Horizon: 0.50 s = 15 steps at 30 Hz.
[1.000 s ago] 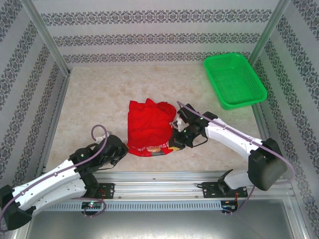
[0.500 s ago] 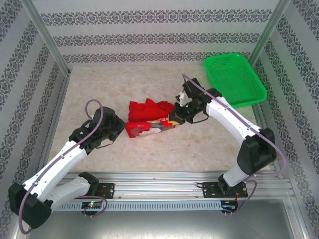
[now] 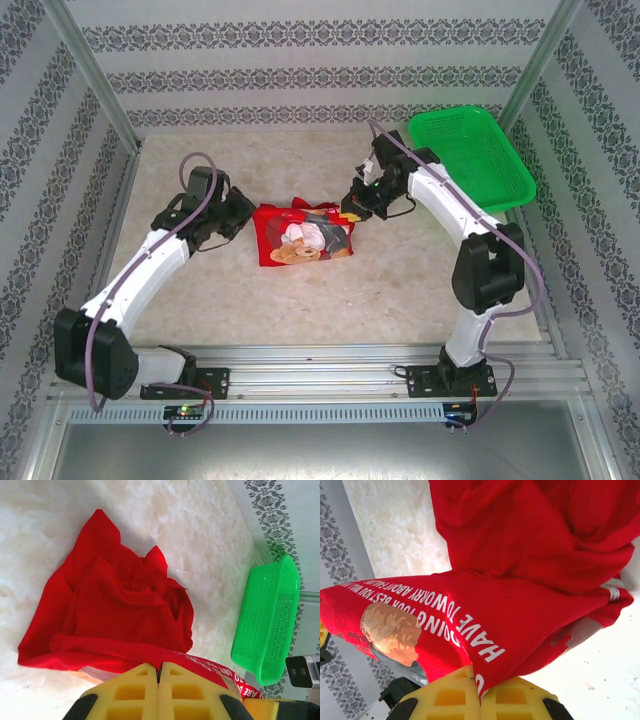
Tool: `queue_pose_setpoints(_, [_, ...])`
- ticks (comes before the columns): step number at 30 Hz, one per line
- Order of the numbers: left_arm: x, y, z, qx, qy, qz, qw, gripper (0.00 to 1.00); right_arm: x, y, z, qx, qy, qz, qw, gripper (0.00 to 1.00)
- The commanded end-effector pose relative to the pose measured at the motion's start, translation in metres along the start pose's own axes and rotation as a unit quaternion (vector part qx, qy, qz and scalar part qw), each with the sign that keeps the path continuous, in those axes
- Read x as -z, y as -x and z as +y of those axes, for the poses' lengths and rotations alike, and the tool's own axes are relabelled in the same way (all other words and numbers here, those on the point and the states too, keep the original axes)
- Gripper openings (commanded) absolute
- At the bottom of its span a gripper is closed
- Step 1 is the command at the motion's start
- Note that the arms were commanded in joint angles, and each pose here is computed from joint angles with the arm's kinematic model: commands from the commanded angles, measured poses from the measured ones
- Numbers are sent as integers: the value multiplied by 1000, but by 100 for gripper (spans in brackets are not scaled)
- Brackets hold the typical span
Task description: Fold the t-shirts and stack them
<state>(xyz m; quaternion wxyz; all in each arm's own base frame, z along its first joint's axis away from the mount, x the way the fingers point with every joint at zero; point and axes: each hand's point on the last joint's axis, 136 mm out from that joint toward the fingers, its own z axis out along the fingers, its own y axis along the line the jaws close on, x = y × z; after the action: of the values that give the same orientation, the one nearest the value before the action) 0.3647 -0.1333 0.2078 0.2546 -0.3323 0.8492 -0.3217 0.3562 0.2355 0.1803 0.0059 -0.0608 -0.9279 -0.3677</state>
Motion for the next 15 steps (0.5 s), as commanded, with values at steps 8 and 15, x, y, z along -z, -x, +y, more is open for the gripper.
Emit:
queue_pose_setpoints(8, [-39,32,-23,-33,-30,14,999,0,-5,42,-16,-22,7,-7,1000,0])
queue_pose_setpoints(15, [-69,44,-4,-24,-8,27,999,0,-28,63,-33,-44,4,2,999,0])
